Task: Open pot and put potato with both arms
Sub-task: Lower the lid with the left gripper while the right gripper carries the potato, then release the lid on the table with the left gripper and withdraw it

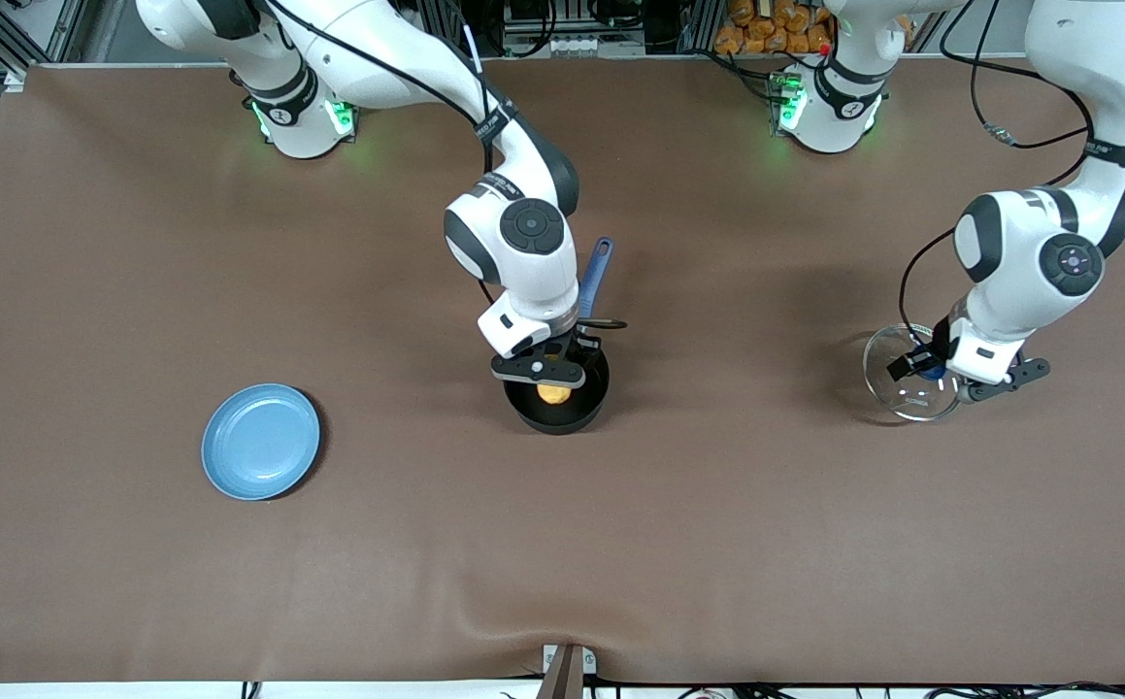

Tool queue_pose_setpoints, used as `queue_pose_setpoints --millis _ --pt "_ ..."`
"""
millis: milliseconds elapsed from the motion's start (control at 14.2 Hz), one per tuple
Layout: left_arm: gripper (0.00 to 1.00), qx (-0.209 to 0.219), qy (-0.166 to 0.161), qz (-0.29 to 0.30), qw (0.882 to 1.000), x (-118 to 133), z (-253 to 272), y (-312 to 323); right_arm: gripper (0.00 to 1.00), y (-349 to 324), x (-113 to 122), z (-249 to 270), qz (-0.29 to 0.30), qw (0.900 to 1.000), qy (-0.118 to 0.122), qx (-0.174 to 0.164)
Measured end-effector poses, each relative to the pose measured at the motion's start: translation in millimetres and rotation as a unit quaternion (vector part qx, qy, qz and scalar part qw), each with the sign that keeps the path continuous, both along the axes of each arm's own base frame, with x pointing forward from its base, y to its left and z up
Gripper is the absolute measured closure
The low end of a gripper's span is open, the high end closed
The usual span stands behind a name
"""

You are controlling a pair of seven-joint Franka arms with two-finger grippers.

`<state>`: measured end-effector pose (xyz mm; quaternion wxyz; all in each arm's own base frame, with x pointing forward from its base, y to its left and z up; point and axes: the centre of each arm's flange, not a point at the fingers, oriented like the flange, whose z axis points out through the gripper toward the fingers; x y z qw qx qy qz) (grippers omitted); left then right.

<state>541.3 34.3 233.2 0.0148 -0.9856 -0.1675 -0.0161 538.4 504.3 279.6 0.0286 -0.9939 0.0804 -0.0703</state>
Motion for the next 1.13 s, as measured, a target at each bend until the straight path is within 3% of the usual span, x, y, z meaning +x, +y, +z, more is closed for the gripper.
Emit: queue_pose_setpoints --millis 493,563,845,915,1127 --pt "0.5 -0.001 0.012 -0.006 1.0 -2 -28 -4 0.46 1 1 -50 0.004 1.0 -0.003 -0.003" --pt "0.44 -0.001 0.009 -0.009 1.0 0 -26 -7 0.46 1 1 -56 0.005 1.0 -0.002 -0.006" --pt "0.04 0.001 -0.016 -0.018 1.0 17 0 -16 0.46 0 0 -66 0.006 1.0 0.0 -0.01" --pt "0.0 0.002 -0.017 -0.017 1.0 23 14 -15 0.46 -1 1 -67 0.006 1.0 0.0 -0.01" --pt "0.0 0.008 0.002 -0.013 1.0 42 81 -14 0.46 -1 1 -68 0.005 1.0 0.0 -0.01"
